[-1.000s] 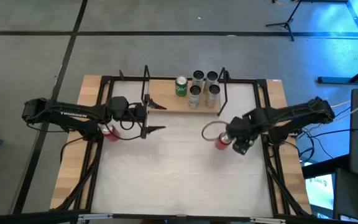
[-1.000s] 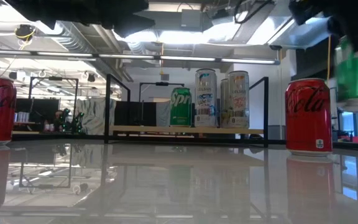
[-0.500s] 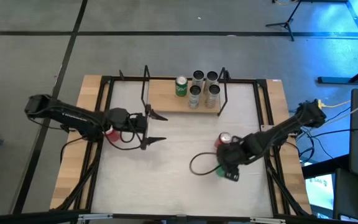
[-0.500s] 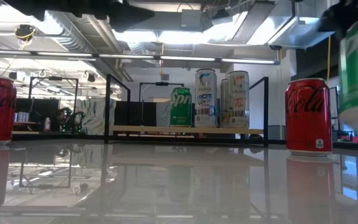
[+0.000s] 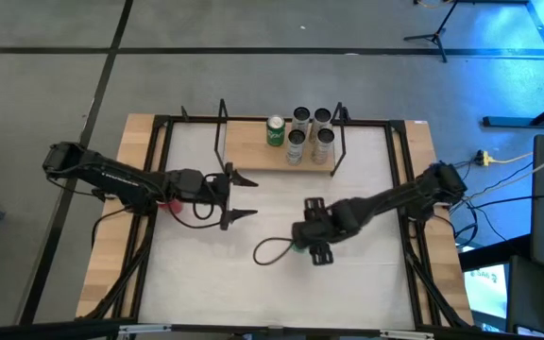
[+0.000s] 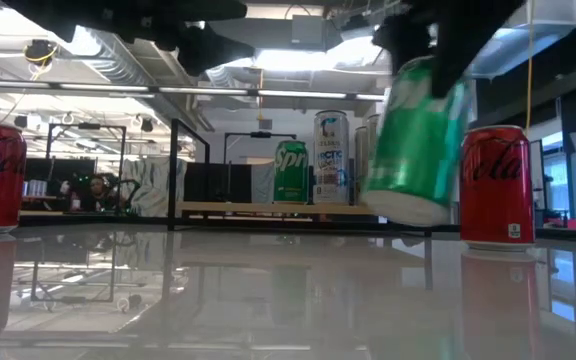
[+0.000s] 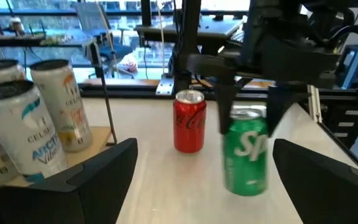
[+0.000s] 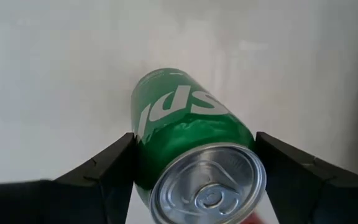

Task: Place canned beverage on shelf
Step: Put the green soda can on the shelf, then put the left red and black soda can on the shelf

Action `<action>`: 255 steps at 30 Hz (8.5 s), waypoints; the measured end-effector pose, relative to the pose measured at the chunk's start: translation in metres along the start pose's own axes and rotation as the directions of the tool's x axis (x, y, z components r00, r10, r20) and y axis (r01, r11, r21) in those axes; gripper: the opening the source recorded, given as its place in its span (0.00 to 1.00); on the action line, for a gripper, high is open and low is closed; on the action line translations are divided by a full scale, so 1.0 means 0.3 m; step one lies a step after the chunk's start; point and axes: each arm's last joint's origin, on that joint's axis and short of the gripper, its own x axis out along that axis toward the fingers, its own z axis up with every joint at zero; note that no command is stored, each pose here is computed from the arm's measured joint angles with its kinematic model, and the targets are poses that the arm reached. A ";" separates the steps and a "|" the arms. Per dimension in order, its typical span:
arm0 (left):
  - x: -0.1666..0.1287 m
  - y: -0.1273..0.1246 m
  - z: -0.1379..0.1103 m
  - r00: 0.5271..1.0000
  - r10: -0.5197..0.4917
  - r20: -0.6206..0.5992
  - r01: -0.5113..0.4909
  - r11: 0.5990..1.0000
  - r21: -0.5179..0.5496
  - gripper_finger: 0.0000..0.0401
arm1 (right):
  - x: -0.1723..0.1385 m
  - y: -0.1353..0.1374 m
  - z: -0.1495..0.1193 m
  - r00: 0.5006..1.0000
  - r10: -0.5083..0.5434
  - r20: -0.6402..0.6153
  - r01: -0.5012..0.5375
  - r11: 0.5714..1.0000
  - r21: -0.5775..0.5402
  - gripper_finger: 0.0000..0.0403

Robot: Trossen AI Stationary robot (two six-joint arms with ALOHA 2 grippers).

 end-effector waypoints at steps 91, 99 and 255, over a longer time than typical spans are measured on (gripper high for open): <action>0.551 0.091 -0.161 0.978 -0.068 -0.197 0.059 0.997 -0.050 0.91 | -0.035 -0.215 -0.469 0.682 -0.303 0.666 0.141 0.948 0.286 0.90; 0.568 0.090 -0.199 0.976 -0.079 -0.201 0.073 0.997 -0.041 0.91 | -0.036 -0.215 -0.468 0.679 -0.303 0.669 0.140 0.948 0.287 0.90; -0.337 0.041 0.086 0.452 0.236 -0.860 -0.696 0.697 -0.173 0.91 | -0.010 -0.207 -0.457 0.710 -0.249 0.658 0.097 0.961 0.258 0.90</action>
